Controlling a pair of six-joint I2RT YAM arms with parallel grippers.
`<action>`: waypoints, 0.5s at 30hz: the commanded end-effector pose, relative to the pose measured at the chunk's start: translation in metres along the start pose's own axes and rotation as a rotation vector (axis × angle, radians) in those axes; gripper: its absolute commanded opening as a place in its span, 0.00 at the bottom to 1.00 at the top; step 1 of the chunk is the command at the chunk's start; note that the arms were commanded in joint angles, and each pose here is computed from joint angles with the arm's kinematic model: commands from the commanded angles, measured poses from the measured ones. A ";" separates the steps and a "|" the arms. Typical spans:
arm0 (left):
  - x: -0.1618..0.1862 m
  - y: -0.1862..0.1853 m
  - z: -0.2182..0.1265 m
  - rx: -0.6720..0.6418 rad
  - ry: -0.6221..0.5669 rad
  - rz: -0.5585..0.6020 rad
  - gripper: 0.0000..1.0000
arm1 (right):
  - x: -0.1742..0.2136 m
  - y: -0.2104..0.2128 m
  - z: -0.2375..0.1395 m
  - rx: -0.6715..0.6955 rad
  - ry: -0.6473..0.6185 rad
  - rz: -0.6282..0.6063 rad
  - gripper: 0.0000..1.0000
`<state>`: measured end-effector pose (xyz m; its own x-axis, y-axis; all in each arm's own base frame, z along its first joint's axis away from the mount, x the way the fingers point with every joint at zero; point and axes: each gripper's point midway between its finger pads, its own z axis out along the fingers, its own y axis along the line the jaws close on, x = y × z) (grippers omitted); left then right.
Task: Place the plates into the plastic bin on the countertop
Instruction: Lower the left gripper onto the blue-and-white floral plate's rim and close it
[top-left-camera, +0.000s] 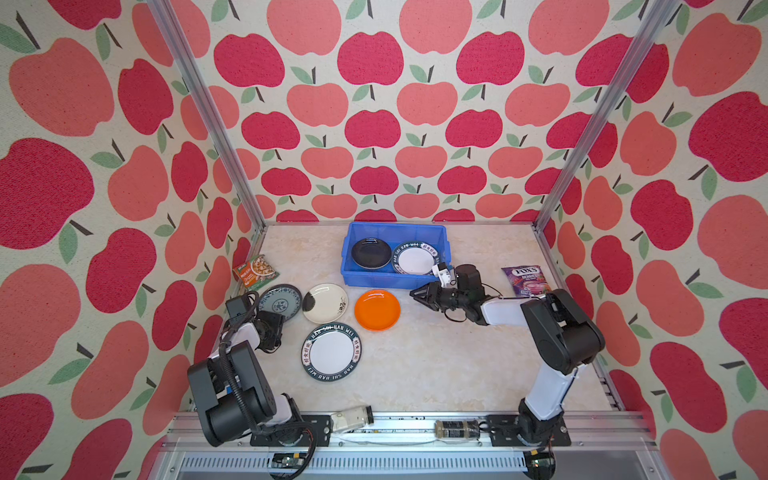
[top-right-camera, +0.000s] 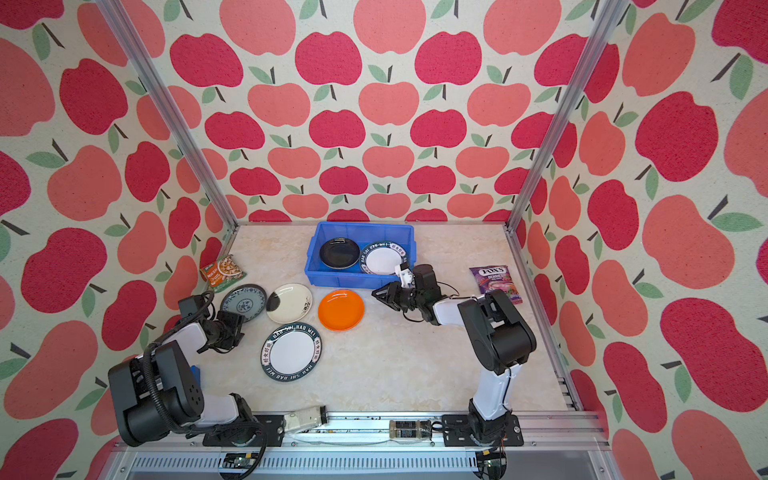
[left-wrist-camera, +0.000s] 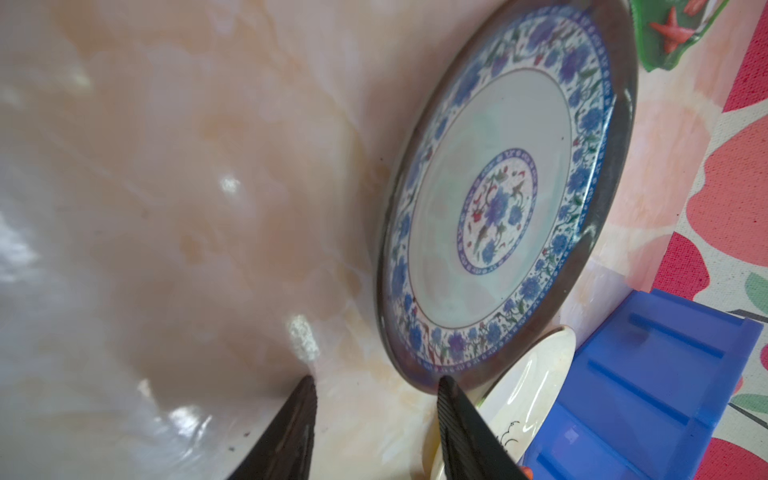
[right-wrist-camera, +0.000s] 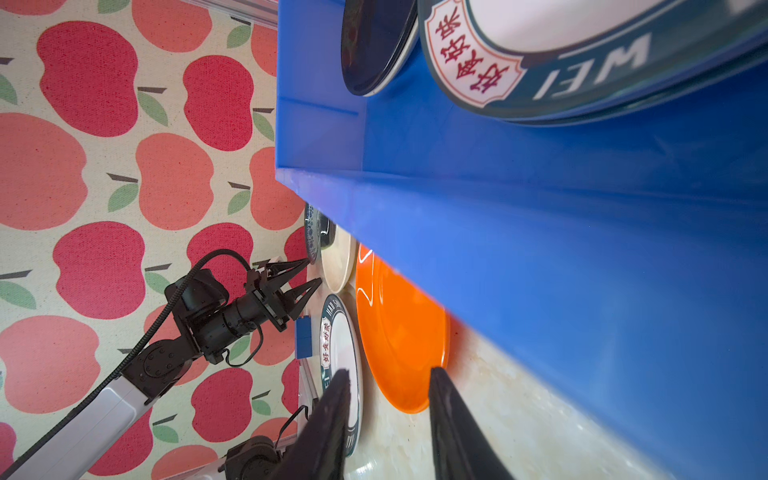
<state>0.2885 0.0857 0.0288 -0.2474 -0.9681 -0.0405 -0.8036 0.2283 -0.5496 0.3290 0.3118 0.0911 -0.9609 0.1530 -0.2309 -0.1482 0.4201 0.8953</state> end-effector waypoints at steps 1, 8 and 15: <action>-0.015 -0.010 0.006 0.015 -0.044 -0.006 0.47 | 0.000 -0.009 0.001 0.026 0.018 0.047 0.35; -0.020 -0.008 0.020 0.004 -0.031 -0.016 0.40 | -0.003 -0.006 -0.001 0.048 0.010 0.040 0.34; -0.019 -0.001 0.021 -0.034 -0.022 0.014 0.34 | -0.005 -0.005 -0.001 0.058 0.010 0.038 0.31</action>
<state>0.3176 0.1005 0.0259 -0.2341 -0.9697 -0.0699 -0.7760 0.2297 -0.5874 0.3319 0.3122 0.0908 -0.9653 0.1528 -0.2118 -0.1257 0.4393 0.8895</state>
